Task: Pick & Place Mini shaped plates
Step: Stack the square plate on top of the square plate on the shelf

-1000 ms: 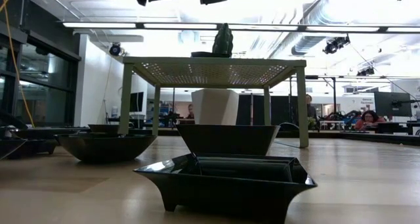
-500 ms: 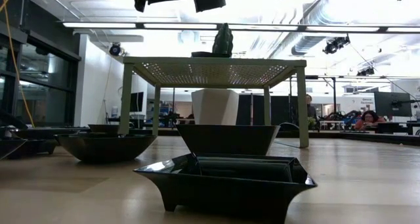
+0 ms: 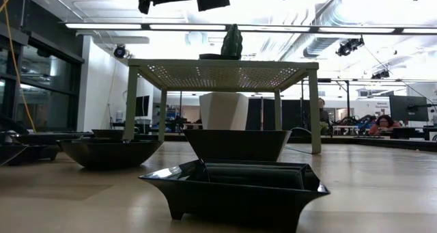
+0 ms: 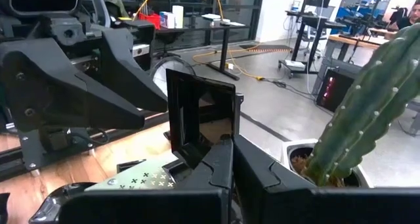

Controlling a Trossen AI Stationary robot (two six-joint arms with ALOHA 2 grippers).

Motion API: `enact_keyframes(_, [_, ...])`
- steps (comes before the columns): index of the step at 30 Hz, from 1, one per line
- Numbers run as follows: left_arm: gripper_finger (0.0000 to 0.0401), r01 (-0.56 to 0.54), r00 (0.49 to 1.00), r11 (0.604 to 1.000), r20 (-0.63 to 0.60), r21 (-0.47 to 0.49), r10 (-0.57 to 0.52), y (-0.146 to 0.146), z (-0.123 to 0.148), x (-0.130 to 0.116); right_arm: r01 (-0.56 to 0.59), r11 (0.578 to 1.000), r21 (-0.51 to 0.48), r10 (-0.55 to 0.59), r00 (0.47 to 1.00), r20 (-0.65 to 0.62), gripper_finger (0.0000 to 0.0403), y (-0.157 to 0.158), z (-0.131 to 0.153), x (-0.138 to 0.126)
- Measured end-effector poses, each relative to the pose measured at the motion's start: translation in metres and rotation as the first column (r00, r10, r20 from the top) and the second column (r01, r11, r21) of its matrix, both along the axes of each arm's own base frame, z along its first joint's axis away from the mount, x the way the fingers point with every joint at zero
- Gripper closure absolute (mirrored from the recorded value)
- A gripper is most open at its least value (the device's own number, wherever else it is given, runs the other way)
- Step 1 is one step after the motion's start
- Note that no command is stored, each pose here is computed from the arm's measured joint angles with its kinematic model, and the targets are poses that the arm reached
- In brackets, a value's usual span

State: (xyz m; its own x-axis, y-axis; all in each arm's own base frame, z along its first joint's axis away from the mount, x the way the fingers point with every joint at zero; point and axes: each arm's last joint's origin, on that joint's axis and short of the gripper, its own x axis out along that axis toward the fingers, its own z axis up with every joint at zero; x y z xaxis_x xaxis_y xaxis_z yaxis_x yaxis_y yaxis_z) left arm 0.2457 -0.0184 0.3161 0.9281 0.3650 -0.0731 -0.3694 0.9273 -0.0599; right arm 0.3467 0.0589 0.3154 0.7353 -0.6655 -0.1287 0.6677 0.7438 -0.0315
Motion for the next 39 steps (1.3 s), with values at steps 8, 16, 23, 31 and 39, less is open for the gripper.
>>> enact_keyframes(8, [0.0293,-0.038,0.999,0.999,0.017,-0.012,0.039,0.001,0.001,0.0,-0.019,1.0,0.001,0.019,1.0,-0.004,0.0403,-0.001,0.0,0.001])
enact_keyframes(16, [0.0293,-0.042,0.999,0.999,0.017,-0.031,0.043,0.001,-0.002,0.004,-0.024,1.0,0.012,0.024,1.0,0.019,0.0403,-0.009,0.002,0.003])
enact_keyframes(23, [0.0293,-0.072,0.997,0.996,0.011,-0.056,0.073,0.001,-0.007,0.008,-0.028,1.0,-0.009,0.028,1.0,0.011,0.0403,-0.01,0.003,0.004])
enact_keyframes(31, [0.0293,-0.121,0.992,0.99,0.02,-0.069,0.123,0.002,-0.007,0.007,-0.048,0.999,-0.007,0.048,0.999,0.008,0.0403,-0.01,0.003,0.004])
enact_keyframes(39, [0.0331,-0.122,0.992,0.99,0.022,-0.072,0.123,0.002,-0.007,0.007,-0.05,0.999,-0.009,0.05,0.999,0.001,0.0403,-0.01,0.002,0.004])
